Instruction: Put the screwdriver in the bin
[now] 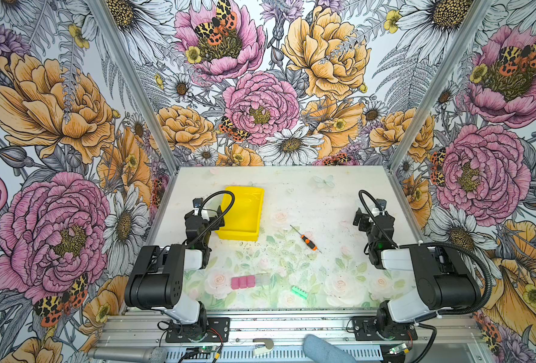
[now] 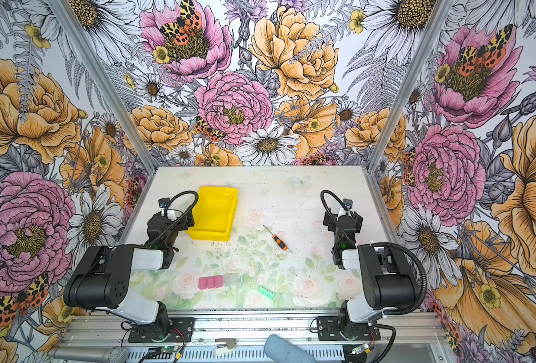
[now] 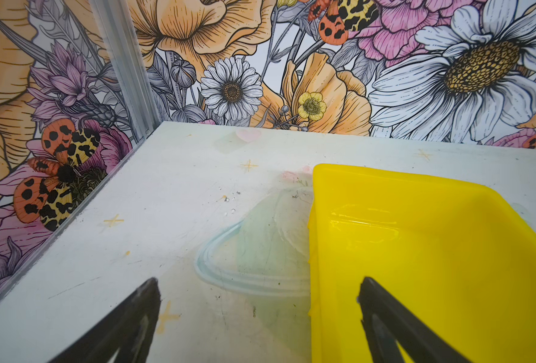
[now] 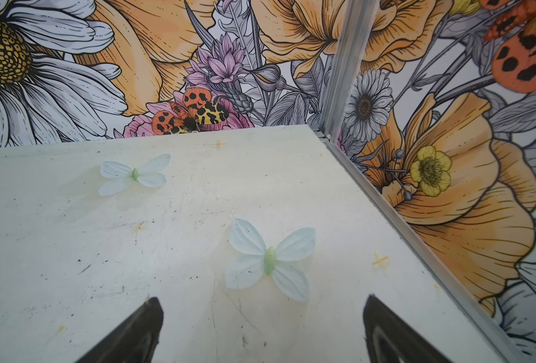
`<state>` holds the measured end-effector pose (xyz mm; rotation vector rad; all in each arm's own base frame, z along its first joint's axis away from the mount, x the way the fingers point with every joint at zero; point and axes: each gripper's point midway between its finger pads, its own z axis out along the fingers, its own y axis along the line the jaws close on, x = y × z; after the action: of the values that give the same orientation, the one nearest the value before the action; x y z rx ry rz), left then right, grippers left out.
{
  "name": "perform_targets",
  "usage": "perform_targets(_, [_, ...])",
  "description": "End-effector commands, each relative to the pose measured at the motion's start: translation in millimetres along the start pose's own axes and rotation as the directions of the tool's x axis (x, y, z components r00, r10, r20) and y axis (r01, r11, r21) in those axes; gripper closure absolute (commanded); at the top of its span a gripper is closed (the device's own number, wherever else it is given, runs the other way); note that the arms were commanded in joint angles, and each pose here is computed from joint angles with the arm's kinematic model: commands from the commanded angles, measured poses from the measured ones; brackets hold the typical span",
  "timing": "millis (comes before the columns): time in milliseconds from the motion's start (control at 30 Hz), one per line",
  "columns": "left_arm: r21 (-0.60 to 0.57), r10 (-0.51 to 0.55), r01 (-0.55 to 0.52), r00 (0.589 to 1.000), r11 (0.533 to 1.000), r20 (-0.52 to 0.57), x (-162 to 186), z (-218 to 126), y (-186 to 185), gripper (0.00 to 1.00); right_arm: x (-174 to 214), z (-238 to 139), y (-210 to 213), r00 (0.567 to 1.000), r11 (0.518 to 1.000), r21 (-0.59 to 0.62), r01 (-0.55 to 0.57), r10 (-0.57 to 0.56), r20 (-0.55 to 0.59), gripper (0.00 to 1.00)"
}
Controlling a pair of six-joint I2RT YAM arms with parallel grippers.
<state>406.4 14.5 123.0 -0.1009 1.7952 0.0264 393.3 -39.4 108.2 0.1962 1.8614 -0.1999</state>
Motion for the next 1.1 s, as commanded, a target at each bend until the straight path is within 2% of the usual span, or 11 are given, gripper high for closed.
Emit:
perform_targets(0, [-0.023, 0.0, 0.0, 1.0, 1.0, 0.011, -15.0, -0.6, 2.6, 0.01, -22.3, -3.7, -5.9, 1.0, 0.999, 0.033, -0.01, 0.009, 0.013, 0.01])
perform_targets(200, [-0.038, -0.013, 0.013, 1.0, 0.999, -0.009, -27.2, -11.7, 8.0, 0.01, -40.6, -12.6, -5.2, 0.999, 1.0, 0.027, -0.015, 0.017, -0.05, 0.0])
perform_targets(300, [-0.035, -0.023, 0.023, 0.999, 0.999, -0.021, -32.0, -21.4, 8.7, 0.01, -50.5, -18.8, -9.6, 0.995, 0.997, 0.054, -0.056, 0.06, -0.083, 0.01])
perform_targets(533, [-0.003, -0.027, 0.027, 0.996, 1.0, -0.081, -46.1, -46.2, 1.6, 0.01, -61.2, -32.4, -12.8, 0.972, 0.993, 0.094, -0.067, 0.087, -0.219, 0.0])
perform_targets(633, [-0.005, -0.055, 0.055, 0.994, 0.998, -0.093, -53.3, -56.3, 0.5, 0.01, -65.1, -39.1, -5.9, 0.97, 0.995, 0.061, -0.078, 0.09, -0.225, 0.0])
perform_targets(767, [-0.068, -0.141, 0.133, 0.979, 0.989, -0.148, -59.3, -65.6, 6.1, 0.01, -76.9, -49.9, 0.9, 0.972, 0.994, 0.02, -0.11, 0.112, -0.208, 0.0])
perform_targets(867, [-0.08, -0.208, 0.196, 0.958, 0.977, -0.199, -56.7, -71.2, 3.5, 0.01, -80.0, -55.3, 8.5, 0.968, 0.992, -0.021, -0.123, 0.116, -0.221, 0.01])
perform_targets(1067, [-0.09, -0.3, 0.287, 0.901, 0.954, -0.313, -47.0, -80.9, -10.2, 0.01, -76.8, -66.8, 49.7, 0.959, 0.98, -0.172, -0.103, 0.053, -0.277, 0.01])
